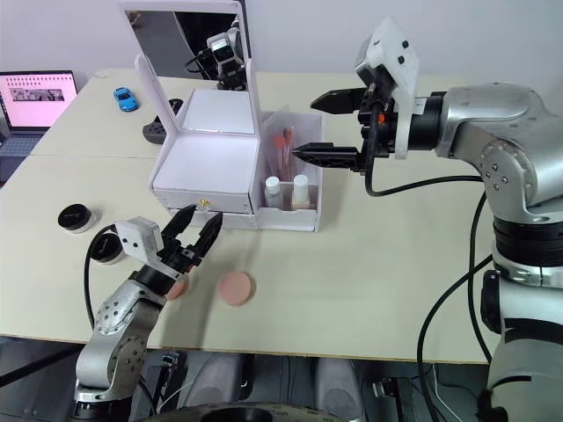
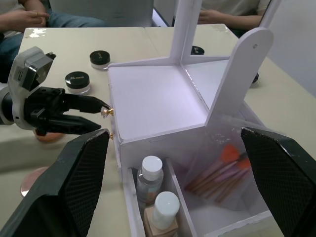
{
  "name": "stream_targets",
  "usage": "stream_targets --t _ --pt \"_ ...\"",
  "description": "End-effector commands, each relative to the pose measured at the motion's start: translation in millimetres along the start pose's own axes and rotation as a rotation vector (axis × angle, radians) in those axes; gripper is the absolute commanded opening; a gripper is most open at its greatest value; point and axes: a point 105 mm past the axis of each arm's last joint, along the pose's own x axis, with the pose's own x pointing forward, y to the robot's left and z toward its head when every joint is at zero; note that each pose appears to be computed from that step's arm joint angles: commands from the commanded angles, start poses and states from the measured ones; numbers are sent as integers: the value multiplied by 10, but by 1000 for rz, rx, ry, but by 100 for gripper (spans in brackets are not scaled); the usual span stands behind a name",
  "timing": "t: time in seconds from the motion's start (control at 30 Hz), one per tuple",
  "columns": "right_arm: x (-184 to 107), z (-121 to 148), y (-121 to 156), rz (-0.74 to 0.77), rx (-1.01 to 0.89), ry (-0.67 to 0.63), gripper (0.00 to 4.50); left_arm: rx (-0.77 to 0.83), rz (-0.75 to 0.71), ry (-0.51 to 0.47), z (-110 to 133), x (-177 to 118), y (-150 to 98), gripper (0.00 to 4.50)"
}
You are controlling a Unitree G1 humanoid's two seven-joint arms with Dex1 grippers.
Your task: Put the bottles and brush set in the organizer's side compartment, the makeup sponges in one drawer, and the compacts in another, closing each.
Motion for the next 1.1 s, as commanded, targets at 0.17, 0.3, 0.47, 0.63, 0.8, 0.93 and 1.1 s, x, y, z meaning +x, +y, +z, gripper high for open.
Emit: stream_targets --t 0.17,0.3,0.47,0.63,0.8,0.93,1.1 --pt "-15 164 -74 -8 -54 -41 450 11 4 -62 113 -17 1 22" --pt "-3 135 -89 -4 -53 -38 450 13 3 -61 123 -71 9 22" --pt "-5 112 -79 9 -52 -41 450 45 -10 -35 171 -258 37 22" --pt "-26 119 -73 22 -47 -45 450 52 5 4 211 -493 88 22" --pt "-36 145 -84 35 -33 -66 450 30 14 23 198 -616 48 22" --pt "-36 139 -74 48 -25 -78 450 1 17 51 177 -746 -22 22" --pt "-50 150 -76 53 -25 -84 450 -9 31 49 227 -817 -50 22"
